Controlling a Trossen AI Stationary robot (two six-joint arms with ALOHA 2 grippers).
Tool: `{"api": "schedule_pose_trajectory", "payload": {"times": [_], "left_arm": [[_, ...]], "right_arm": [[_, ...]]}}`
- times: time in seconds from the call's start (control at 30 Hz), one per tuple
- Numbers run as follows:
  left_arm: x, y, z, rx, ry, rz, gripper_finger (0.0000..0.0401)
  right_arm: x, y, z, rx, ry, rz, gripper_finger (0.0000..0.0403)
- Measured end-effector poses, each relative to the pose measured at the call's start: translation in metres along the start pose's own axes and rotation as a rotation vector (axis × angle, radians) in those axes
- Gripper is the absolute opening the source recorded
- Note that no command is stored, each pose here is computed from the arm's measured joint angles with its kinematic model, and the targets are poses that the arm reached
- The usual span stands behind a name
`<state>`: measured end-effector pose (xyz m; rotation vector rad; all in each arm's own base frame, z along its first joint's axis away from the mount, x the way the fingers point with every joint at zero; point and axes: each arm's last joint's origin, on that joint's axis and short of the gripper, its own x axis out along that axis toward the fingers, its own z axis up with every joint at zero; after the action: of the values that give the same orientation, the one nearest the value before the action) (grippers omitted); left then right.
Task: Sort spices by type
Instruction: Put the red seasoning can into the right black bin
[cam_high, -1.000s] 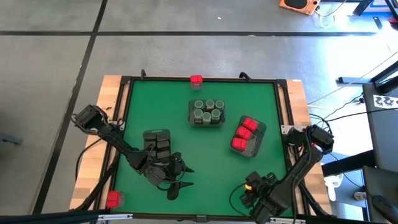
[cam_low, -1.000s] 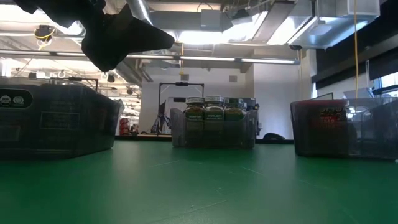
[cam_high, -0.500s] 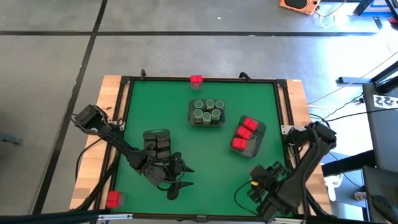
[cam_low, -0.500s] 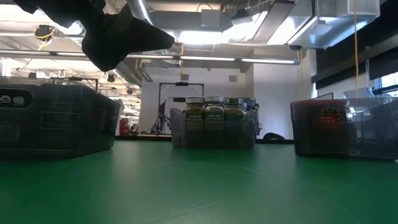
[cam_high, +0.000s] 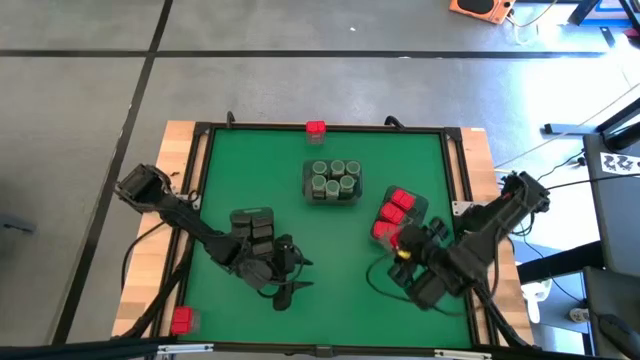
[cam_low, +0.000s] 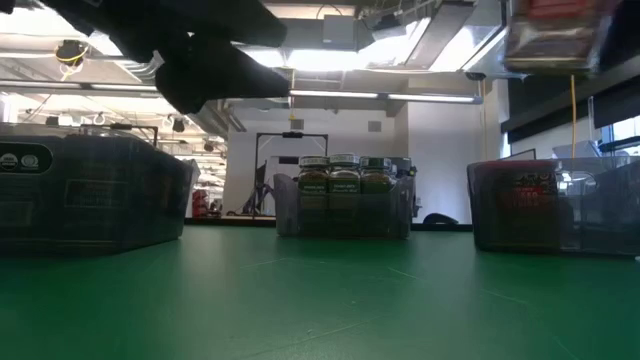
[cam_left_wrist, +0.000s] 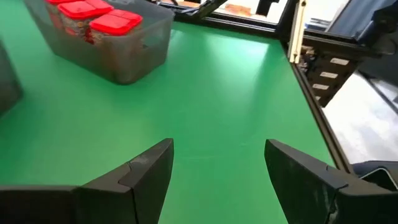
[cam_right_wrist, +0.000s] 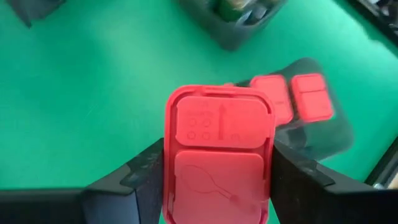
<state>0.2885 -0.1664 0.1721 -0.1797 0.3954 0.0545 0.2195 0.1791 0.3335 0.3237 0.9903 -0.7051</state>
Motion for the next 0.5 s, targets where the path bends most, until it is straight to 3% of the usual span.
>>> {"api": "schedule_pose_trajectory", "payload": {"times": [0.23, 0.5], "left_arm": [[-0.016, 0.018, 0.018, 0.030, 0.059, 0.066, 0.0250], [-0.027, 0.036, 0.026, 0.052, 0.134, 0.137, 0.0250]], "right_arm": [[0.019, -0.037, 0.005, 0.058, 0.037, -0.073, 0.0225], [0.031, -0.078, -0.013, 0.340, 0.063, -0.120, 0.0226]]}}
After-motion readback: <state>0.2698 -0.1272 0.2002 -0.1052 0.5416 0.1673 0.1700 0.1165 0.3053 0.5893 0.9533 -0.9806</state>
